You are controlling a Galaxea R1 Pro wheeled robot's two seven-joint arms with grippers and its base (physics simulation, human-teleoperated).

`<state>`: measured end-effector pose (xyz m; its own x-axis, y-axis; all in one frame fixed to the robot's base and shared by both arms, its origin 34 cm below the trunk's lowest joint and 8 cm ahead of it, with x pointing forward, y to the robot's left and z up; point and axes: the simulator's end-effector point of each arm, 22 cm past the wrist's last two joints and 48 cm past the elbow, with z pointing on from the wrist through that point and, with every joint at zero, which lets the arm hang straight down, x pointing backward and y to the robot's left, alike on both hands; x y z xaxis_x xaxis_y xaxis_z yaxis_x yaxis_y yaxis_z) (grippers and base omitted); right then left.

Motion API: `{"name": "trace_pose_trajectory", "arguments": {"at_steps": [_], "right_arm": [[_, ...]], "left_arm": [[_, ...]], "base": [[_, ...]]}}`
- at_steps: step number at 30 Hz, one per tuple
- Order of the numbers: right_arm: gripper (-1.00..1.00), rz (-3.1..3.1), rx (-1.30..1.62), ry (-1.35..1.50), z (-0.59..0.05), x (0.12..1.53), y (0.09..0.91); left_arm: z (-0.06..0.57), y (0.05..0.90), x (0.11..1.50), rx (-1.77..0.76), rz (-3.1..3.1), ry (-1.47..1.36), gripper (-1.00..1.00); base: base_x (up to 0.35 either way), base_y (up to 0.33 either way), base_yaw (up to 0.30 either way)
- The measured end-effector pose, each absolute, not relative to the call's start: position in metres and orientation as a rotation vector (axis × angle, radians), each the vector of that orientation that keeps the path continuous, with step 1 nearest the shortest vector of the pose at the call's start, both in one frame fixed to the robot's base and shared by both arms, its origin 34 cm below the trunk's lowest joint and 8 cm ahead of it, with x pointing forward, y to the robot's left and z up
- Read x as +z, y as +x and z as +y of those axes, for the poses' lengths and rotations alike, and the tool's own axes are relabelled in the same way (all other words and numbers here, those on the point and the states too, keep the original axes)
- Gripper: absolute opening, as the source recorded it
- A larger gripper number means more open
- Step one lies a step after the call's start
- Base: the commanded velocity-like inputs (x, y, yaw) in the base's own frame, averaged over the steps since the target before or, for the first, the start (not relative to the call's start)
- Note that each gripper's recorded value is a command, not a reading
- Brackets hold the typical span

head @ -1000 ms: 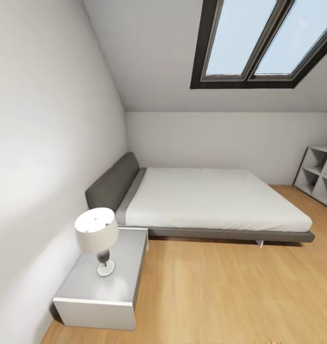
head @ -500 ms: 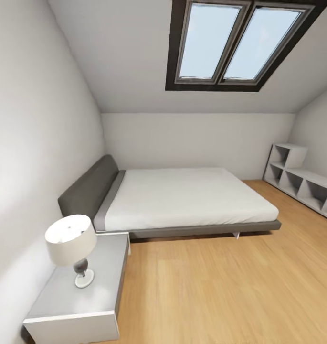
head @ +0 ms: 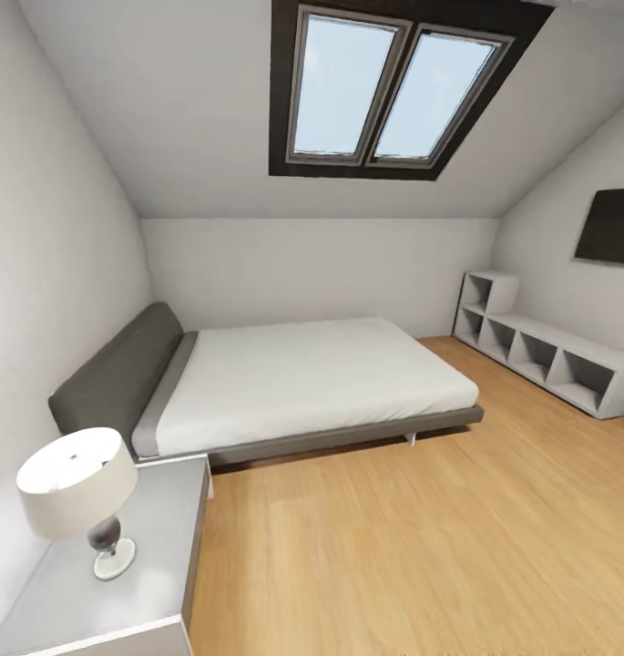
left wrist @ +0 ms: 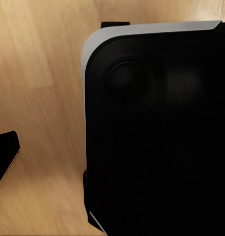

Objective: Attach the digital camera to the camera tripod in the bedroom.

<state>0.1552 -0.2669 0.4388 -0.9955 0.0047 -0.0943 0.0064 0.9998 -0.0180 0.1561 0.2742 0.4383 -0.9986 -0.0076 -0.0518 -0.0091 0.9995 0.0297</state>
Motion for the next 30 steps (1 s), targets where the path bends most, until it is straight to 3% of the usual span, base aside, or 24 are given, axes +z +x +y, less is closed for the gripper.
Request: {"name": "trace_pose_trajectory", "arguments": {"at_steps": [30], "right_arm": [[1.0, 3.03, -0.032, 0.013, -0.268, 0.439, 0.162]], "left_arm": [[0.261, 0.173, 0.439, 0.019, 3.051, -0.035, 1.0]], "base": [[0.0, 0.0, -0.296]]}}
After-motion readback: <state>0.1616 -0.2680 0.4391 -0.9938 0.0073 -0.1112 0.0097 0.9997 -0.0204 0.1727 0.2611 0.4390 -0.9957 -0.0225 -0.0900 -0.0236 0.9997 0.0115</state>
